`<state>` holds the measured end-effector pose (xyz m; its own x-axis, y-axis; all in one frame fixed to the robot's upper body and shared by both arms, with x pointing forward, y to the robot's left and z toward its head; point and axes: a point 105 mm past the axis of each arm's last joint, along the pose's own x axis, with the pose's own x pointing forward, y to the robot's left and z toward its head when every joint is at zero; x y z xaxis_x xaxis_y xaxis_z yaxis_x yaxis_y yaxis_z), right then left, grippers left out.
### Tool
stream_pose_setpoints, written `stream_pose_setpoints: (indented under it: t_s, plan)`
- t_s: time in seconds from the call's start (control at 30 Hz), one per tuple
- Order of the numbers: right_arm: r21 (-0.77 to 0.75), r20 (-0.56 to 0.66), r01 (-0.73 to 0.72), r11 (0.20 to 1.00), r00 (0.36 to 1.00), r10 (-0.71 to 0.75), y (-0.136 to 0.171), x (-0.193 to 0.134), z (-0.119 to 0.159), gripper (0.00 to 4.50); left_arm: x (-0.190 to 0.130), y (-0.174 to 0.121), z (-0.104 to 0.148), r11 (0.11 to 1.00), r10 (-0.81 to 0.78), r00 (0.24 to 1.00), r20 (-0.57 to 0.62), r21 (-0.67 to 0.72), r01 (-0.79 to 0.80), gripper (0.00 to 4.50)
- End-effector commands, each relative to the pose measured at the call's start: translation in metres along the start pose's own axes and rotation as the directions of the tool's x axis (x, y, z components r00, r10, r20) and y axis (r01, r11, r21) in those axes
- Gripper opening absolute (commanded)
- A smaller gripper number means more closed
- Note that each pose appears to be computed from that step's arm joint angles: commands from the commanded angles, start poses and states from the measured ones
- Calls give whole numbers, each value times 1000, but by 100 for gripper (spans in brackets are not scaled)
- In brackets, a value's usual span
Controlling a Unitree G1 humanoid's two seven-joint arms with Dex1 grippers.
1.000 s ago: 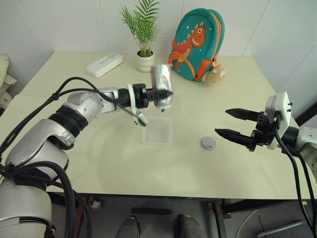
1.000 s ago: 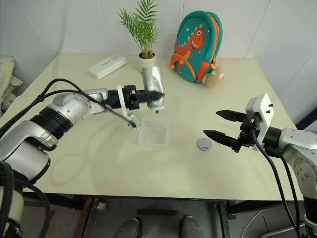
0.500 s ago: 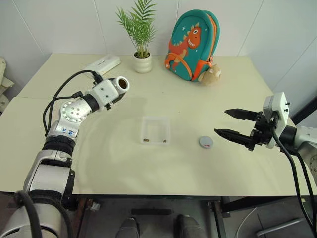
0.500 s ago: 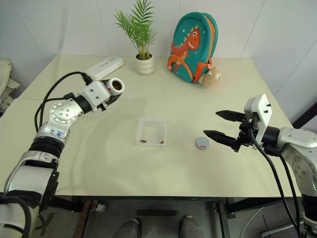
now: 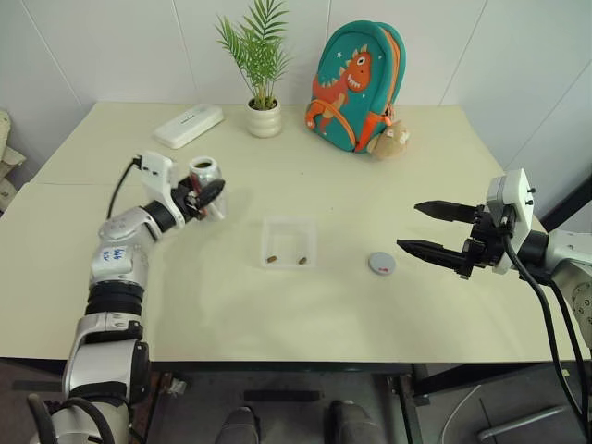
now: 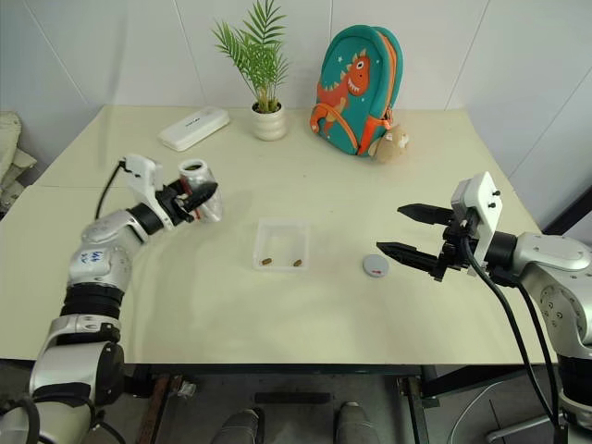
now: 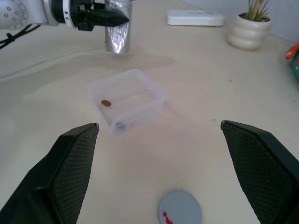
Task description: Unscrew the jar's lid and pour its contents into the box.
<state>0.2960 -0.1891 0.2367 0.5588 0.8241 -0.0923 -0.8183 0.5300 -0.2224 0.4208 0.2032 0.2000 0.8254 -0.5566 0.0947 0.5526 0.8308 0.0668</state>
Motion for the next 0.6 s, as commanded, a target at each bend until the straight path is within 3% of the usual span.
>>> stream_pose_setpoints:
  t_s: [0.03, 0.23, 0.57, 0.6]
  plan:
    - [-44, 33, 2, 999, 999, 0, -1, -3, 10, 441, 4, -6, 9, 998, -51, 999, 16, 32, 50, 212]
    - [-47, 19, 7, 999, 1000, -6, -1, -4, 7, 441, 8, -13, -14, 991, -118, 990, -79, 61, 123, 212]
    - [-44, 4, 15, 999, 1000, -15, 1, -5, 4, 441, 2, -6, -22, 985, -117, 986, -120, 112, 130, 212]
    - [-43, 5, 16, 999, 1000, -16, 1, -5, 4, 448, 1, -6, -22, 985, -115, 986, -120, 116, 129, 245]
